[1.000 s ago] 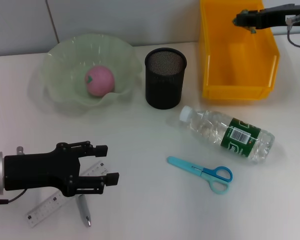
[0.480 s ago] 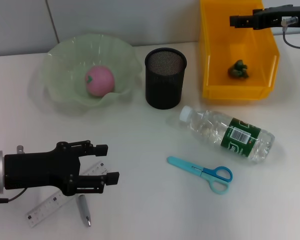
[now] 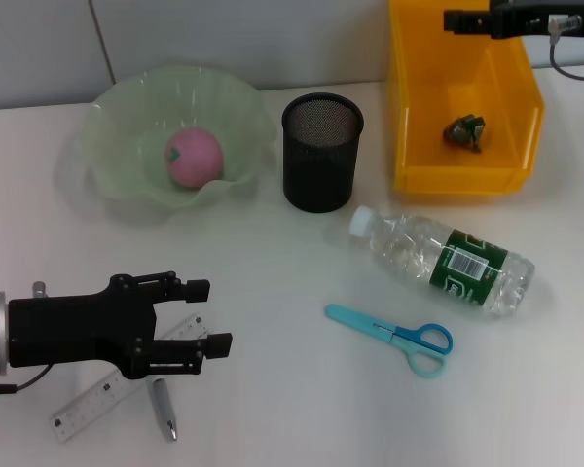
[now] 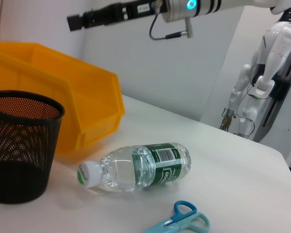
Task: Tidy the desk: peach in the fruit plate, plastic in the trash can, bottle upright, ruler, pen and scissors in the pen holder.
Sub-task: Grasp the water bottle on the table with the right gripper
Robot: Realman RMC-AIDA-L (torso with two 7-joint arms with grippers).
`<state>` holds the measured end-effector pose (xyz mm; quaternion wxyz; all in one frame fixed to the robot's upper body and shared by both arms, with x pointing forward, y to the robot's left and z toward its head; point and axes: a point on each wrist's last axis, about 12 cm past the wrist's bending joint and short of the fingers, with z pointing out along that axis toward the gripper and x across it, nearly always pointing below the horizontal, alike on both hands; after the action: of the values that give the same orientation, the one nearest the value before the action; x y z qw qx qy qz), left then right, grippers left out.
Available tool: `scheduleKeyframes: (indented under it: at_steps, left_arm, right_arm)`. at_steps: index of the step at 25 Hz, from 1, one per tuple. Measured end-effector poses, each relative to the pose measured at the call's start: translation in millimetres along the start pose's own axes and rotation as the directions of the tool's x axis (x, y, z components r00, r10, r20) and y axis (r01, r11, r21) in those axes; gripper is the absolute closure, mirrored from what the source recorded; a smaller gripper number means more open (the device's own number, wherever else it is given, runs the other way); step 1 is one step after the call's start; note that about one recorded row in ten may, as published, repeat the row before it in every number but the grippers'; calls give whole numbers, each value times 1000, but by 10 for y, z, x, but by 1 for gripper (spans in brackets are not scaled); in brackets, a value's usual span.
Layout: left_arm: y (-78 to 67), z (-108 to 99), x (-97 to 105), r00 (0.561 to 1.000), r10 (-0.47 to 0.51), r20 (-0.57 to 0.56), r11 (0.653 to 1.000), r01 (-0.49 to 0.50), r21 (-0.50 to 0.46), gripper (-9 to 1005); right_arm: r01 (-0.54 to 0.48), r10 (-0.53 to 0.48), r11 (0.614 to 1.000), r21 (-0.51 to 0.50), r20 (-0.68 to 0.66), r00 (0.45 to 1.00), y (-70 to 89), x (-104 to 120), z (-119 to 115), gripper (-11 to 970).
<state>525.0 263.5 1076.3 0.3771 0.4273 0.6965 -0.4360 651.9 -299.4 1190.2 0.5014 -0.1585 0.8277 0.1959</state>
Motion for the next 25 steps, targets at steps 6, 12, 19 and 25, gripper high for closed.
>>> scheduleKeyframes:
  at_steps: [6,12,19,25]
  left_arm:
    - [1,5,-1,1000,-6,0,1000,6,-1,183]
    - [1,12,-2,1000,-21,1,1000,21,-1,183]
    - [-1,21,-2,1000,-28,3,1000,28,0,183]
    - [1,20,-1,999,-38,2,999,38,-2,184]
  right_arm:
    - [27,-26,985,-173,8,1000,197,-79,-220,205]
    - [106,-137,943,-317,-78,987,438,-145,-522,205]
    - [118,-227,924,-363,-275,934,460,-95,-672,197]
    - [146,-351,907,-395,-516,781,535,-16,-647,192]
